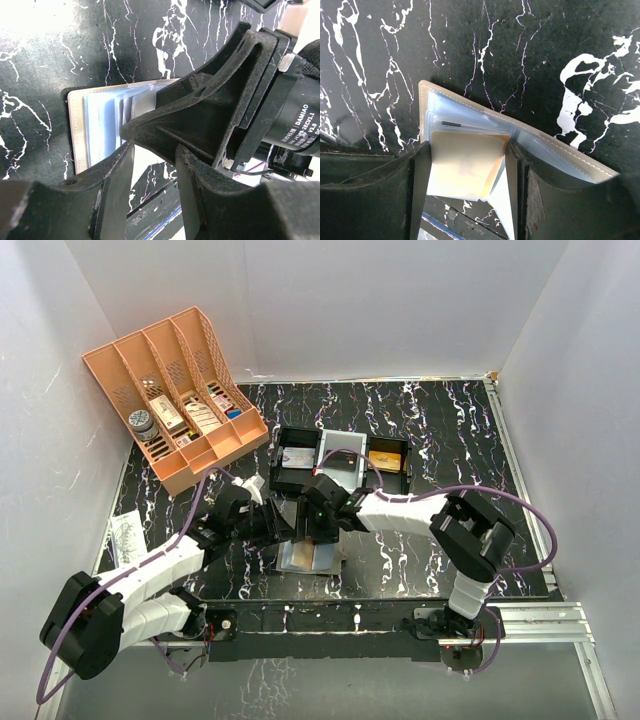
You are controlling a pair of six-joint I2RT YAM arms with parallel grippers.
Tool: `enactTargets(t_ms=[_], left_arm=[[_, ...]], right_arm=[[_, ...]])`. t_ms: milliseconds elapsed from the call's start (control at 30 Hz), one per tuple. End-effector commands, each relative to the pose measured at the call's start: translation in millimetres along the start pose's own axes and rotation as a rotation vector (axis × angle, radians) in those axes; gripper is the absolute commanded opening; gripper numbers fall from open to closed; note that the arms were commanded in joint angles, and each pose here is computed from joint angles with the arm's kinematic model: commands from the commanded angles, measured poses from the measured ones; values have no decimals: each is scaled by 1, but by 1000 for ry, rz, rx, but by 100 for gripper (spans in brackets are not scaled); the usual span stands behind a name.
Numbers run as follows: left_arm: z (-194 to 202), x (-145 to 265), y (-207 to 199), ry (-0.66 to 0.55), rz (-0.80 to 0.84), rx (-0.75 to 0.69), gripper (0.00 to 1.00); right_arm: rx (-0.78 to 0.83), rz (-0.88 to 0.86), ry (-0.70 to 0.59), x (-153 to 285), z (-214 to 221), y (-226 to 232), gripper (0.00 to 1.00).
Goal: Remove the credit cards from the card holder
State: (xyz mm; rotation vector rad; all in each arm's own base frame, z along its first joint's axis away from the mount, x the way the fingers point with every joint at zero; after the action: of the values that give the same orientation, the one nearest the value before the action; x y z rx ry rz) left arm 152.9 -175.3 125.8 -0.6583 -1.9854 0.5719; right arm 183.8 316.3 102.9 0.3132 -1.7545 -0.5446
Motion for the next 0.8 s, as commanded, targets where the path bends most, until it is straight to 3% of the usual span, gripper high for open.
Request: enactTargets(t_ms=[0, 200, 767], left_arm=[[28, 4, -4, 159, 93, -26, 38], [32, 7, -8, 180, 156, -60, 43], [48, 5, -12, 275, 213, -78, 49]], right_arm=[[-58, -57, 78, -11, 12, -10, 51], [-96, -184, 117, -6, 11, -10, 51], [-144, -215, 137, -7, 8, -21, 52]])
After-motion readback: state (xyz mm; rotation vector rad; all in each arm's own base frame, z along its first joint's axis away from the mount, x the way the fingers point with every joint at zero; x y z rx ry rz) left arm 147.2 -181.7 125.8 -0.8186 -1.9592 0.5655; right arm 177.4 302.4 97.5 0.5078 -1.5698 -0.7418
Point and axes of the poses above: each gripper's point midway between its finger pads, its own x axis back along the fingers, its own y axis along the line the jaws close on, z = x × y, the point moved 8 cm from there along x, back along the fingers, and after that the axes turned 10 degrees about -x, right-handed, at the moved point
